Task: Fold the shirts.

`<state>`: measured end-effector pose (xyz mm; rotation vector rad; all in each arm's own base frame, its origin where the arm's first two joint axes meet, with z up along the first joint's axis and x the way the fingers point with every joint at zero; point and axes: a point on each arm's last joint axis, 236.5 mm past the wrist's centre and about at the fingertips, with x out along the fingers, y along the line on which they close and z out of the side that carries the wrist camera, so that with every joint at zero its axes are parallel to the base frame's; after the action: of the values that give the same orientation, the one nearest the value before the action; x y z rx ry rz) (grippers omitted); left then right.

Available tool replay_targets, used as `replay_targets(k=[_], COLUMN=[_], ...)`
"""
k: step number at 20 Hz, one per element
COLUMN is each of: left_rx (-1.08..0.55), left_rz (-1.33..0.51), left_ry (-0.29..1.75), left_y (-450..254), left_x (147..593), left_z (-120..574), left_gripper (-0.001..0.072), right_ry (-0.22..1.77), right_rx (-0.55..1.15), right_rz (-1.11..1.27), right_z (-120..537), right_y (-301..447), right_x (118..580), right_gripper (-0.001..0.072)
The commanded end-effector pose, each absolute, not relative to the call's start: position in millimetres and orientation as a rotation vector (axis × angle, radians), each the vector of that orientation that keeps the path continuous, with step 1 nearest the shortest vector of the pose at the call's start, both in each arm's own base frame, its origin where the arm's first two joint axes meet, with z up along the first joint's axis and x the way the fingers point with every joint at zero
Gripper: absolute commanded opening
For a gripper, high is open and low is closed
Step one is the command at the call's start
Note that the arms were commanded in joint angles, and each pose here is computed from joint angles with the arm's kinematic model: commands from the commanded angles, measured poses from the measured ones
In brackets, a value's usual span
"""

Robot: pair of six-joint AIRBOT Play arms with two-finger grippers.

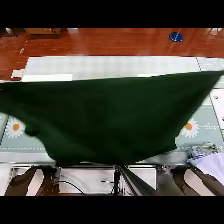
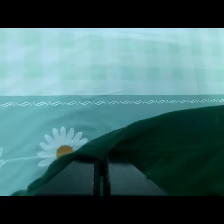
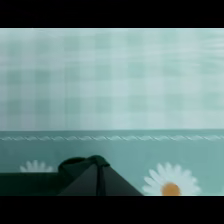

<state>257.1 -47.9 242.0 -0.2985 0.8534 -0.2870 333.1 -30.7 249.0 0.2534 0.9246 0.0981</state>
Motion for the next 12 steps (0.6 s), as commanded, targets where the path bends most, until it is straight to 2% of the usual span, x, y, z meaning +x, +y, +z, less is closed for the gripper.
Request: replay_targets(k=[1,5,9,12], left_rx=[-0.393,-0.477,-0.528,-0.542], left_rz=[-0.366,-0.414,-0.364,-0.332], left_ry=[0.940,1.084,1.092,1.088], left_y=[-55.1,-64.0,-52.5,-52.0], left_x=[334.5,394.7,437.6,456.8], left_z=[180.3,112.7,67.6,43.3], left_gripper=[0.0020,0.0021,0.0021,0.0021], right_ry=[0.928,0.931,0.864,0.968], right_rx=[0.427,0.465,0.487,0.514], right_rz=[0.184,0.152,0.082,0.089], right_z=[200.2,156.3,130.0,85.0], right_y=[-29.9,-50.3,-75.0,-72.9], right_x=[413.9,459.1,499.7,503.8], right_gripper=[0.0027,0.0027,0.0027,0.0027])
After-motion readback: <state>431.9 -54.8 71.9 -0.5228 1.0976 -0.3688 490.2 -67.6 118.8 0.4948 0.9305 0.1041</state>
